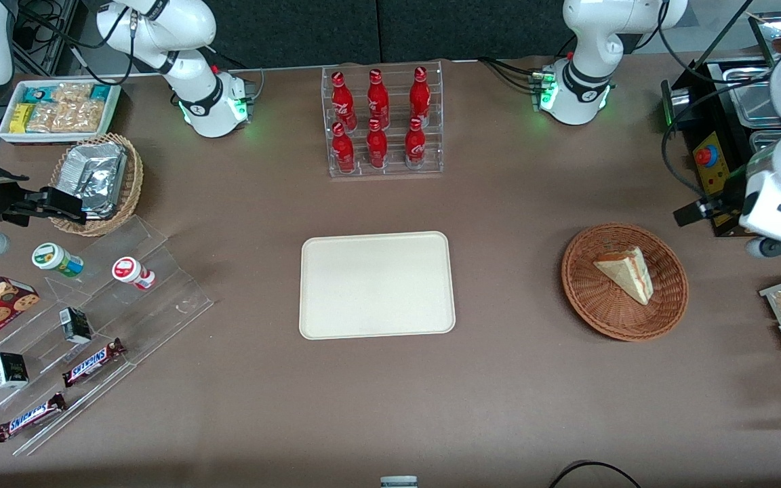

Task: Place sandwich from basket to tray
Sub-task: 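Move the left gripper over the sandwich in the wicker basket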

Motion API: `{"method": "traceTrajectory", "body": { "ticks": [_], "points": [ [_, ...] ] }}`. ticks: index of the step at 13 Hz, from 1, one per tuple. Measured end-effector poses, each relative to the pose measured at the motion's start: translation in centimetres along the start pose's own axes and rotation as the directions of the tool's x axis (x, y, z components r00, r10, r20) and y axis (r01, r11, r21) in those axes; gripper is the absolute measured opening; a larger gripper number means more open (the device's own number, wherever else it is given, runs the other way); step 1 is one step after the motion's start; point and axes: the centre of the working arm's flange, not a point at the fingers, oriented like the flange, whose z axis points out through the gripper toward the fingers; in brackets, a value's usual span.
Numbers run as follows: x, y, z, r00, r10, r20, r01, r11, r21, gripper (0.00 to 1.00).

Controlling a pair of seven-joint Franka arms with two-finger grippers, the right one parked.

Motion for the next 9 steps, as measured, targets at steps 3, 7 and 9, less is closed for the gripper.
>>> {"method": "traceTrajectory", "body": {
  "ticks": [3,7,9],
  "points": [
    [0.3,0.6,3.5,0.994,-0.109,-0.010,0.108,0.994,-0.007,1.00],
    [-0.3,1.1,9.0,0.966,-0.254,-0.053,0.252,0.966,-0.050,1.00],
    [-1.1,1.0,11.6,0.949,-0.308,-0.073,0.302,0.950,-0.079,1.00]
  ]
}}
